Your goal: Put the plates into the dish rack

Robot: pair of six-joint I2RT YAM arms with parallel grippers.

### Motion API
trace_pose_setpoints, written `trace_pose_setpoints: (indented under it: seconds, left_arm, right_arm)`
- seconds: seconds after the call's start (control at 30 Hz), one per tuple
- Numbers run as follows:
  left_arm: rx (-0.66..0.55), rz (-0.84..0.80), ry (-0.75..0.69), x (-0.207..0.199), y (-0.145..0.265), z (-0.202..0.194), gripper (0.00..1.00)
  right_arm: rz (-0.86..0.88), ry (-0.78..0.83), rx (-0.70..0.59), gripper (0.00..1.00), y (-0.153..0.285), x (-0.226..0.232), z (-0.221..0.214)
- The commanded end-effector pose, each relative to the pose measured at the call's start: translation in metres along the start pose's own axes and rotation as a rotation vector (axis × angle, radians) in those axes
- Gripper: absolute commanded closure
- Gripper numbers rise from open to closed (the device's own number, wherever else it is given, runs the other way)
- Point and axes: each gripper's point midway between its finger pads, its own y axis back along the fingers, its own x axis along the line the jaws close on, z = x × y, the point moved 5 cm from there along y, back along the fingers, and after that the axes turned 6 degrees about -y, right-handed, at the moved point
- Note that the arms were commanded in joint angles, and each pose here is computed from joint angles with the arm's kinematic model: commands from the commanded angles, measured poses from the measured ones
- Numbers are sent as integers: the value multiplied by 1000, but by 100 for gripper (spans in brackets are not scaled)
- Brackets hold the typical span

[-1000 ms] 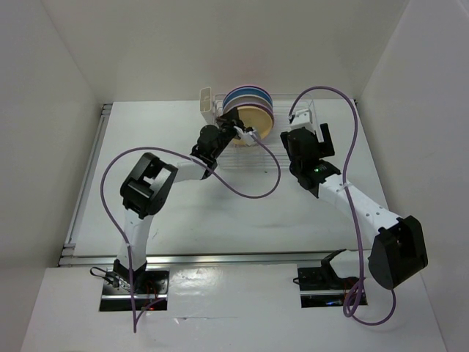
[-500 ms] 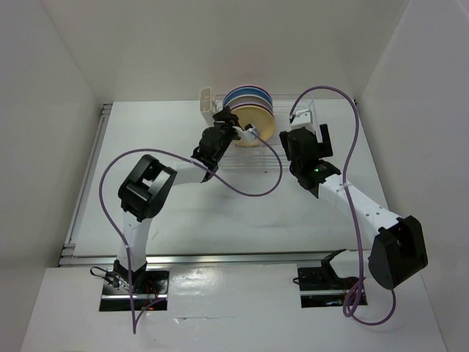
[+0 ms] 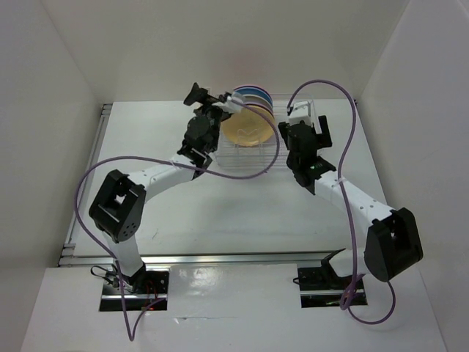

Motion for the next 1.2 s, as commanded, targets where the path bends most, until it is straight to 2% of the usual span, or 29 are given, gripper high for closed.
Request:
trace_pose_setpoints:
  seconds: [0.0,0.03,0.1,0.13,0.2,0.23,0.27,0.3,0.33,0.43,0.5,0.57,0.63,0.9,1.17]
  left_arm:
    - [376,-20,246,18,-6,-56,0]
    - [521,-147,368,1,10,-76,0]
    - [565,-224,557,13,9,-93,0]
    - [605,-212,669,14,13,-100,0]
    - [624,-217,725,24,16,-108,1]
    - [628,-238,736,29,15,-112,1]
    - [584,-242,758,43,4,-98,1]
    - [626,-309,747,33,2,-106,0]
    - [590,-419,765,32,-4,-99,0]
    - [472,-483,823,47,-23,-68,0]
    - [413,-487,878,56,-31,-55,0]
    - [354,-573,915,55,-36,-43,0]
    - [305,-588,919,63,-42,-30,0]
    - [274,-578,897,66,-49,-34,0]
    - [257,-554,914,71,-52,-30,0]
  right_arm:
    - [-151,-69,-147,0,-8,-25,45]
    - [-202,-75,-210,0,-7,-44,62]
    - [-254,-72,-278,0,-2,-66,80]
    - [-293,-39,-301,0,-2,-82,86]
    - [-299,-41,-357,0,-1,-98,111]
    - [-285,-32,-371,0,1,-104,119]
    - [-280,-38,-385,0,5,-108,126]
    - [-286,-54,-401,0,8,-113,137]
    - [-265,-78,-412,0,9,-113,144]
    - [-101,-221,-322,0,6,-92,143]
    - [-69,-267,-298,0,7,-88,142]
    - [-47,-283,-266,0,6,-83,135]
    - [-91,-293,-245,0,6,-87,131]
    - [-139,-257,-275,0,13,-99,130]
    - [-169,-226,-258,0,-1,-93,131]
